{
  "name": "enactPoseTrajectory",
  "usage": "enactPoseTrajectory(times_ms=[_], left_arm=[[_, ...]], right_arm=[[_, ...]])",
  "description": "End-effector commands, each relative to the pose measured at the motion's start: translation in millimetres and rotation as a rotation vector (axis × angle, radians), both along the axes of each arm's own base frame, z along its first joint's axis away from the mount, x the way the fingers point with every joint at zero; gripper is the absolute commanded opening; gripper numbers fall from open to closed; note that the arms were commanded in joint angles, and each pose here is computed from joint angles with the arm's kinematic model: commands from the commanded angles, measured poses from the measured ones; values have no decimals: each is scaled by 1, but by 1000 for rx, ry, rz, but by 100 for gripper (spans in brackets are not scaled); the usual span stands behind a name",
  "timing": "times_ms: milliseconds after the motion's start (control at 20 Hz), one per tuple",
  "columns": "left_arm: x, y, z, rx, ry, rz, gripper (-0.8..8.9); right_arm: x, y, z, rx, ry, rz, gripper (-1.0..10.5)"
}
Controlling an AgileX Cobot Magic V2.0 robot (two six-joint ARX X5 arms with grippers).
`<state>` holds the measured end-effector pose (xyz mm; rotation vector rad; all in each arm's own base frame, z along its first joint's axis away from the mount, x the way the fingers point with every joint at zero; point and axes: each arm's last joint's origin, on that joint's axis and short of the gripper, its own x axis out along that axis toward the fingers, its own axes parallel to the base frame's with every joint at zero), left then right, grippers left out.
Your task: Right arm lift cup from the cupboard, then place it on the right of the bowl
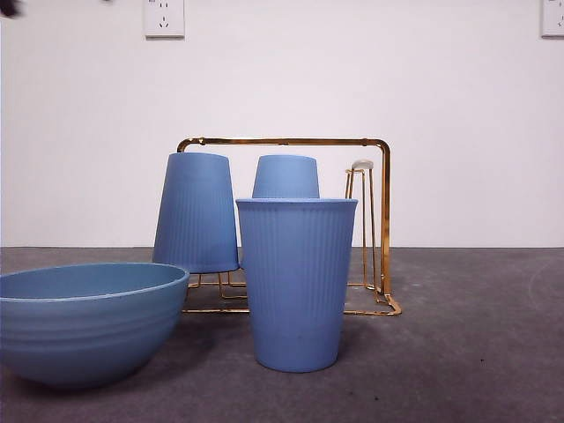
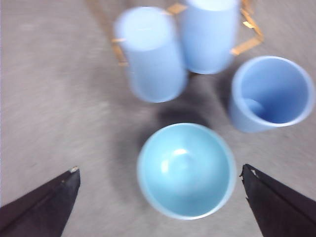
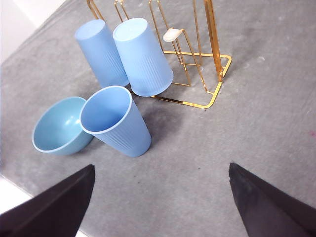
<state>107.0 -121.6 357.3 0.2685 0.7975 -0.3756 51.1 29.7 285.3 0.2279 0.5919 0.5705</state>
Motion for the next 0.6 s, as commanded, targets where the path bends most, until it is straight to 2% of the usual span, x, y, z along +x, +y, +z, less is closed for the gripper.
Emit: enactPoseTrajectory(times_ms=[50,200,300,400,450,500,550,600], left_arm=[[-16,21,-7,-64,-47,77,520],[-34,48,-27,-140,-125,162,516],[-42,59,-37,-238,-173,178,488],[-47,65,-41,-290,-204,179,487],[-48,67,-42,-293,-210,180,442],[-48,68,-42,-288,-214,179,301],[-48,68,-42,-271,-220,164,-18],[-48,67,-42,-268,-222,162,22]], right_arm=[[-1,0,4,-32,-47,31,431],[-1,0,4,-55,-67,45,431],[-1,0,4,-54,-67,45,431],[-1,0,4,-54,-67,45,431],[-1,0,4,-54,-67,45,428],[-1,0,4,-53,-66,45,333],[-1,0,4,-55,-68,45,56],[-1,0,4,-65,-75,51,20]])
